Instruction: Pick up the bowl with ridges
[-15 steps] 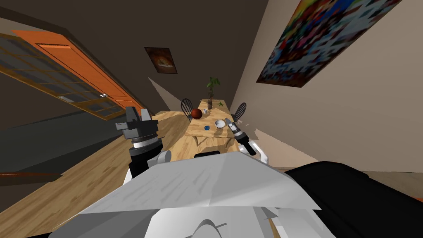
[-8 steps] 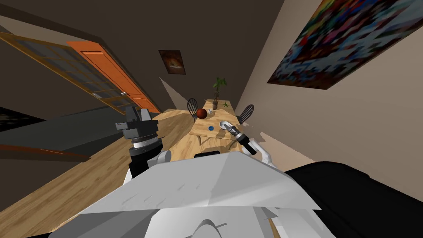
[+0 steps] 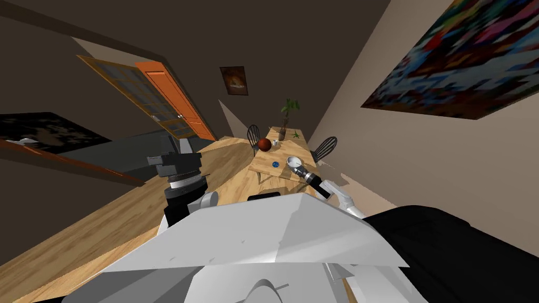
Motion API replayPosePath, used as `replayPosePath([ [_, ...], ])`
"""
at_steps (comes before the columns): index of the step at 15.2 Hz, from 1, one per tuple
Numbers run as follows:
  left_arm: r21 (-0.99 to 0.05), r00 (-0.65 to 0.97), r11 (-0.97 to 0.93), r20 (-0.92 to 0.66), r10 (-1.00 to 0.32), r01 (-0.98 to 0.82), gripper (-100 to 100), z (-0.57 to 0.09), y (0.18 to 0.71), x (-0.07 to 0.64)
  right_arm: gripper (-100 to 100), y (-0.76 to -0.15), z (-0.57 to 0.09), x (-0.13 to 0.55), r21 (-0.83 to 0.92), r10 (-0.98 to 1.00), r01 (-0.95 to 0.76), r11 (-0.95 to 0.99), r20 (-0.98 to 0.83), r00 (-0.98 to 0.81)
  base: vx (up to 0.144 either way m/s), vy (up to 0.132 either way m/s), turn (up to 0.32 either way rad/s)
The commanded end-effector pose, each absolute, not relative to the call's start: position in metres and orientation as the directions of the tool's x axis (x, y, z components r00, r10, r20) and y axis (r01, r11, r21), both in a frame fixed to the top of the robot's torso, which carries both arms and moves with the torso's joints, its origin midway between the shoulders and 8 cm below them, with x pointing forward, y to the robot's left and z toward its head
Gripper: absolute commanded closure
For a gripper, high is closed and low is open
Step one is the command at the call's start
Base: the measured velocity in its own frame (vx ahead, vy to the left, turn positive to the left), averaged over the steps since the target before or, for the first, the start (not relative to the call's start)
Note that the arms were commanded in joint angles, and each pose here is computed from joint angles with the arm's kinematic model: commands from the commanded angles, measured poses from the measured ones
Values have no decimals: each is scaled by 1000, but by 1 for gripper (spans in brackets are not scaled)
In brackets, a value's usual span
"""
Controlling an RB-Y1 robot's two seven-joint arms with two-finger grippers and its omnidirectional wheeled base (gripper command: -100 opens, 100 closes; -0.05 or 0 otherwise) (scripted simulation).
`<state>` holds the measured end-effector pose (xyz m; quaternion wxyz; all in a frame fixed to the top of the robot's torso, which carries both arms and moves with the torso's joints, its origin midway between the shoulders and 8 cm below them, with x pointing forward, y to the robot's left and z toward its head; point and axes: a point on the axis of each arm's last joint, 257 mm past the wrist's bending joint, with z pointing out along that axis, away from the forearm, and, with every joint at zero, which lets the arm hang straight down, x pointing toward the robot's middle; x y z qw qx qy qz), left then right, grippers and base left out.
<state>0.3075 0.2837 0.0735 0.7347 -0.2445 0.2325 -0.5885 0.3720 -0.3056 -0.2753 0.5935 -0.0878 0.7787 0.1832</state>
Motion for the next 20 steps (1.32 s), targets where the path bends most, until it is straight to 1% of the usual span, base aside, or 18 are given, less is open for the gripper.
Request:
replayPosePath([
  [1, -633, 199, 188, -54, -978, 751, 0, 74, 284, 307, -100, -330, -303, 363, 92, -30, -348, 933, -943, -332, 27, 58, 230],
  [6, -633, 199, 188, -54, -979, 751, 0, 74, 284, 307, -100, -376, -344, 344, -73, -231, -368, 927, -884, -407, 27, 51, 226],
  [9, -633, 199, 188, -54, -978, 751, 0, 74, 284, 307, -100, -418, -371, 324, -188, -371, -394, 899, -805, -463, 25, 54, 219],
  [10, -633, 199, 188, -54, -979, 751, 0, 74, 284, 307, -100, -422, -374, 322, -203, -389, -400, 894, -794, -467, 23, 46, 206],
  [11, -633, 199, 188, -54, -978, 751, 0, 74, 284, 307, -100, -442, -384, 312, -250, -448, -417, 874, -749, -489, 28, 48, 203],
  [12, -633, 199, 188, -54, -978, 751, 0, 74, 284, 307, -100, -446, -386, 310, -260, -459, -420, 869, -739, -493, 27, 40, 172],
  [13, -633, 199, 188, -54, -978, 751, 0, 74, 284, 307, -100, -465, -395, 299, -302, -513, -440, 845, -690, -511, 26, 50, 237],
  [16, -633, 199, 188, -54, -979, 751, 0, 74, 284, 307, -100, -492, -407, 283, -356, -581, -469, 808, -615, -534, 28, 42, 204],
  [18, -633, 199, 188, -54, -978, 751, 0, 74, 284, 307, -100, -515, -414, 269, -393, -631, -497, 773, -548, -549, 27, 42, 174],
  [19, -633, 199, 188, -54, -978, 751, 0, 74, 284, 307, -100, -535, -420, 255, -420, -669, -521, 743, -487, -562, 30, 44, 173],
  [20, -633, 199, 188, -54, -978, 751, 0, 74, 284, 307, -100, -537, -421, 254, -423, -675, -526, 738, -479, -561, 28, 38, 165],
])
